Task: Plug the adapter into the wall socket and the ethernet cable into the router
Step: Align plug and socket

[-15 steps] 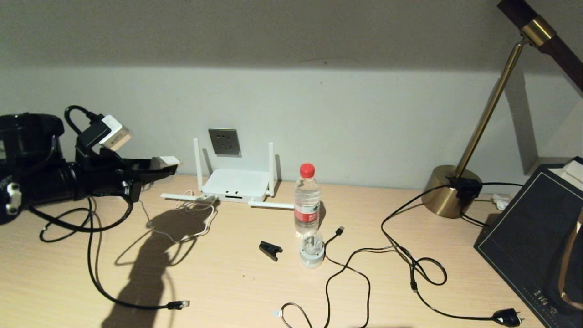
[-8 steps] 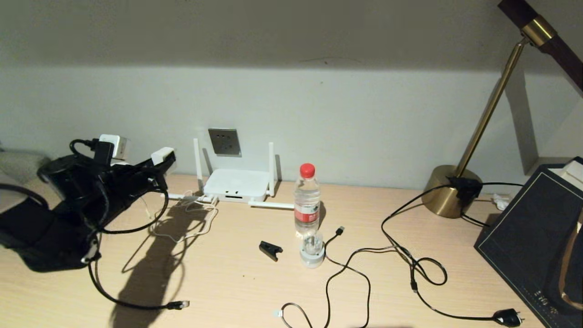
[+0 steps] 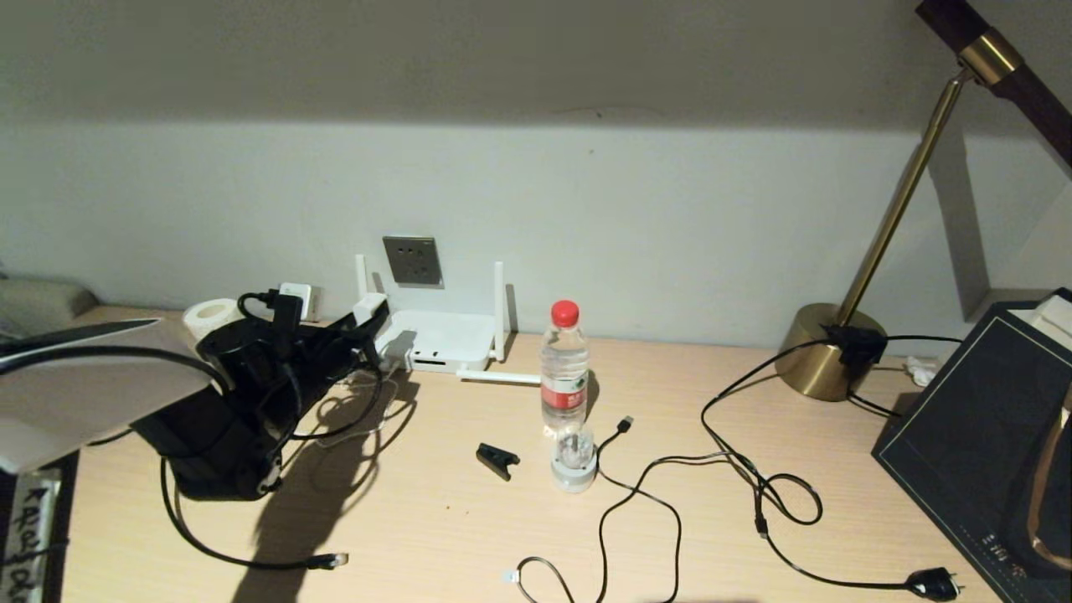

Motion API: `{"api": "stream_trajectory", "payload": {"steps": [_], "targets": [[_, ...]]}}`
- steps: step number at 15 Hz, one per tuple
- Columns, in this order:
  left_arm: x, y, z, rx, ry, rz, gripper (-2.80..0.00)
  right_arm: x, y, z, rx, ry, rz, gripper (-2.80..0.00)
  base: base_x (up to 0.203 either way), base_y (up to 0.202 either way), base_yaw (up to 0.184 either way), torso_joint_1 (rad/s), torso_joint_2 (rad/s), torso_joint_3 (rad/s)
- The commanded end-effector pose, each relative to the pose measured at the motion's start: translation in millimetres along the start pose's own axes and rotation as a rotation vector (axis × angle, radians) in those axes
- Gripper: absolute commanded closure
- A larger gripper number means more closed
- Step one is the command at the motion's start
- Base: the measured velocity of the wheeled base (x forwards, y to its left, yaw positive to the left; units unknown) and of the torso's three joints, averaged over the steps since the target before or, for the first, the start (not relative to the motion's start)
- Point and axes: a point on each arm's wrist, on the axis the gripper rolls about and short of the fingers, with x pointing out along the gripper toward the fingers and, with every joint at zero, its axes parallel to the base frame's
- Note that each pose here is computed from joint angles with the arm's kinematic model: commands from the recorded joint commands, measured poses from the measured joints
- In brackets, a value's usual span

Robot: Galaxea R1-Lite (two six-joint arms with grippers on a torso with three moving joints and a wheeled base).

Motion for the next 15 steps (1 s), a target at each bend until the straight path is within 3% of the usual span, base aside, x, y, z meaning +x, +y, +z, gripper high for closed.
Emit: {"api": "stream_trajectory", "payload": {"steps": [1,9,15], "targets": [[12,-3.5,-7,0.003,-0.022,-0.012,0.0,0,0,0,0.0,0.002,0.0,0.0,0.0,0.0,0.0,0.0,0.0,0.0],[44,-2.3,-2,0.022,-0.138,0.011,0.0,0,0,0,0.0,0.002,0.0,0.0,0.0,0.0,0.0,0.0,0.0,0.0],[52,0.3,-6,0.027,-0.161,0.016,0.0,0,0,0,0.0,0.002,0.0,0.0,0.0,0.0,0.0,0.0,0.0,0.0]]}}
